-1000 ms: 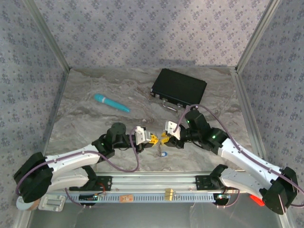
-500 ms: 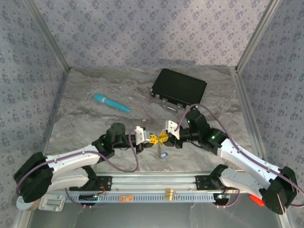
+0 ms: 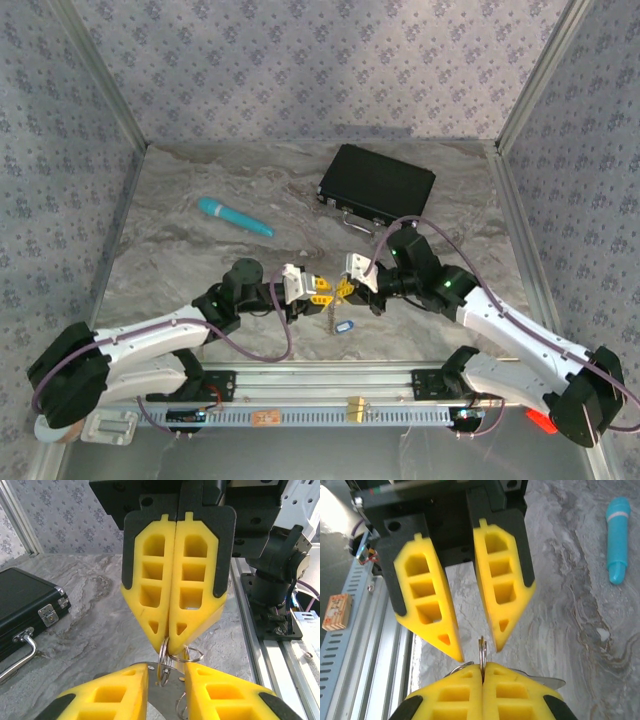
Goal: Put the keys on the keyring
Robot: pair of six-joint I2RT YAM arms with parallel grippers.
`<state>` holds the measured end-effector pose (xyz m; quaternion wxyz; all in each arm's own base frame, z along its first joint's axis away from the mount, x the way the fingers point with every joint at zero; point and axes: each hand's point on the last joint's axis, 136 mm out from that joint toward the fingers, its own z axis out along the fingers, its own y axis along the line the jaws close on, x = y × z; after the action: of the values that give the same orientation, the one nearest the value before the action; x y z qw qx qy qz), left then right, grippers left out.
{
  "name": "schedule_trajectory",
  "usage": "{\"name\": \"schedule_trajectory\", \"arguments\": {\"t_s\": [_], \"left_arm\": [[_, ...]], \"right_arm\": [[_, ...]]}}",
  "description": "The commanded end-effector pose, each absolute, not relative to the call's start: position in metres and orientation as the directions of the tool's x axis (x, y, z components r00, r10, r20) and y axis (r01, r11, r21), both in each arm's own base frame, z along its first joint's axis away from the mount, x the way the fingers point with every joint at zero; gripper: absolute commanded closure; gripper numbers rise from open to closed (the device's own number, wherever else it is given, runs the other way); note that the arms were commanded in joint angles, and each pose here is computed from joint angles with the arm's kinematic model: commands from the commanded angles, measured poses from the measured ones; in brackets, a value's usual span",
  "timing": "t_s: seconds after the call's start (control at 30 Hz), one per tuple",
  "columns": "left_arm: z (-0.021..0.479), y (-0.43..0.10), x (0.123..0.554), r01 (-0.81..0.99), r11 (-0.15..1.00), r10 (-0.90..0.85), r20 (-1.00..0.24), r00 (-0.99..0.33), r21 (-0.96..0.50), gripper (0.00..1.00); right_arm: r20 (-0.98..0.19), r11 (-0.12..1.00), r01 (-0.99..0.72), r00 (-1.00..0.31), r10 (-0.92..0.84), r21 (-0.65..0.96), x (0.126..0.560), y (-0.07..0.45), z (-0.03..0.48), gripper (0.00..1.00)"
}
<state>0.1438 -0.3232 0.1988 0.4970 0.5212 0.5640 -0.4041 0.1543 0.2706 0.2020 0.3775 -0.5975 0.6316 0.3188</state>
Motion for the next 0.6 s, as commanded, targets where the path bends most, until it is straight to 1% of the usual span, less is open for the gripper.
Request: {"name": "schedule_trajectory", "arguments": {"t_s": [0.0,0.17,0.27,0.33,0.37,0.4,0.5,0.53,0.57], "left_arm": [[0.202,-0.323,0.139,0.991,0.116,0.184,-0.982,0.042,0.064,0.77],[0.204,-0.327,0.137,0.993,0.092,0.178,-0.982,0.055,0.072,0.82],[0.204,-0.329,0.136,0.994,0.08,0.18,-0.982,0.061,0.076,0.9],[0.204,-0.329,0.136,0.994,0.075,0.179,-0.982,0.065,0.08,0.98],[0.204,-0.329,0.135,0.994,0.073,0.178,-0.982,0.067,0.081,1.0],[0.205,-0.329,0.135,0.994,0.073,0.176,-0.982,0.07,0.084,1.0],[0.206,-0.327,0.134,0.994,0.072,0.166,-0.983,0.074,0.087,1.0],[0.207,-0.327,0.133,0.993,0.071,0.16,-0.984,0.078,0.09,1.0],[0.209,-0.327,0.133,0.993,0.074,0.151,-0.985,0.079,0.091,1.0]], "right_arm": [[-0.795,0.06,-0.993,0.042,-0.605,-0.097,0.152,0.265,0.201,1.0],[-0.767,0.023,-0.991,0.084,-0.636,-0.128,0.147,0.271,0.205,1.0],[-0.759,0.005,-0.99,0.102,-0.643,-0.138,0.144,0.275,0.205,1.0],[-0.748,-0.002,-0.99,0.106,-0.655,-0.139,0.143,0.275,0.203,1.0],[-0.749,-0.004,-0.991,0.106,-0.654,-0.136,0.142,0.275,0.203,1.0],[-0.755,0.001,-0.991,0.103,-0.648,-0.136,0.142,0.275,0.204,1.0],[-0.805,0.045,-0.989,0.09,-0.586,-0.144,0.146,0.274,0.211,0.77],[-0.83,0.064,-0.989,0.073,-0.554,-0.13,0.148,0.274,0.213,0.71],[-0.846,0.076,-0.99,0.057,-0.531,-0.115,0.149,0.273,0.213,0.7]]}}
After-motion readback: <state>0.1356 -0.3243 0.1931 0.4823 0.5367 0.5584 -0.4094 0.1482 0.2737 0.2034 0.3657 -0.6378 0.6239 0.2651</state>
